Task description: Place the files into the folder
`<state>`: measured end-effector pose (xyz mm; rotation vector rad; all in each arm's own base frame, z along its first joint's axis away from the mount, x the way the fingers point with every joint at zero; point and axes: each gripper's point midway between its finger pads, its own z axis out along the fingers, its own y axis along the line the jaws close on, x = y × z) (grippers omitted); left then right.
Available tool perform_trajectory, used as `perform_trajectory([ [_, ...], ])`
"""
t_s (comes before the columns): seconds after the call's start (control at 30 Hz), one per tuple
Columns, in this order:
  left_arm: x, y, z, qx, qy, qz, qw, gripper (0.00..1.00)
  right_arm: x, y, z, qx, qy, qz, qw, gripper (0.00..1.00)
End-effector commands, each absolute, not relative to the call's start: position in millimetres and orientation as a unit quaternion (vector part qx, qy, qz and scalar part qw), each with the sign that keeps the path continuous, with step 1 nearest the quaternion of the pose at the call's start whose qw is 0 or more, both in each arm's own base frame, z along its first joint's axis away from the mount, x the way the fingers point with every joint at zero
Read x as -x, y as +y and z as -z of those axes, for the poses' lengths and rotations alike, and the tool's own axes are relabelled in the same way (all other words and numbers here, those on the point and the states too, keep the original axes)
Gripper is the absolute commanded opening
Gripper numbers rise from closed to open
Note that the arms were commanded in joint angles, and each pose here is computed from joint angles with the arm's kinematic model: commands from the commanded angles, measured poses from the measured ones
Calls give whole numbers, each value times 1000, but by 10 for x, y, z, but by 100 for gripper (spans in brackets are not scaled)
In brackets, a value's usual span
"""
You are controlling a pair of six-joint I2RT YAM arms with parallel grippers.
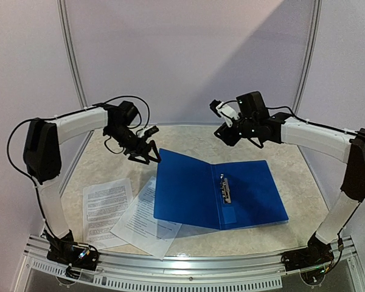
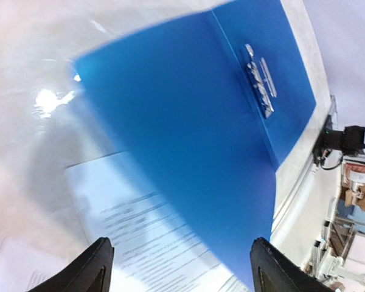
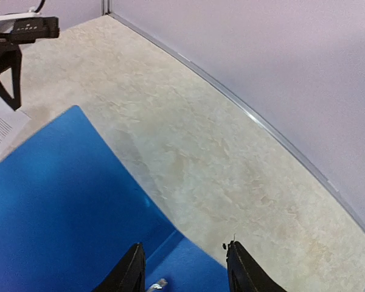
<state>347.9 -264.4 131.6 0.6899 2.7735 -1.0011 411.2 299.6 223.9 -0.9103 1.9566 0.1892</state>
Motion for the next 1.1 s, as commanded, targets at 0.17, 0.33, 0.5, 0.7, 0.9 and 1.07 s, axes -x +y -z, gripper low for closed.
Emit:
perform_trajectory([
  [0.17, -3074, -1558, -1208, -189, 944, 269, -7, 81, -3236, 3387, -2307, 217, 865, -221, 394, 47],
  [0.33, -2650, -1483, -933, -215, 933, 280, -76, 79, -2556, 3969, -2187, 284, 860, -211, 367, 48],
  [0.5, -2460, -1516, -671, -194, 927, 302, -112, 81, -1989, 4335, -1853, 358, 852, -192, 331, 52],
  [0.7, -2313, -1552, -351, -183, 928, 291, -139, 85, -1346, 4500, -1657, 462, 802, -133, 354, 60],
  [0.9, -2177, -1662, -189, -187, 921, 289, -181, 85, -440, 4697, -1269, 606, 713, -175, 306, 60],
  [1.07, -2123, -1657, -49, -169, 919, 288, -209, 84, -240, 4727, -1072, 646, 674, -209, 292, 59],
])
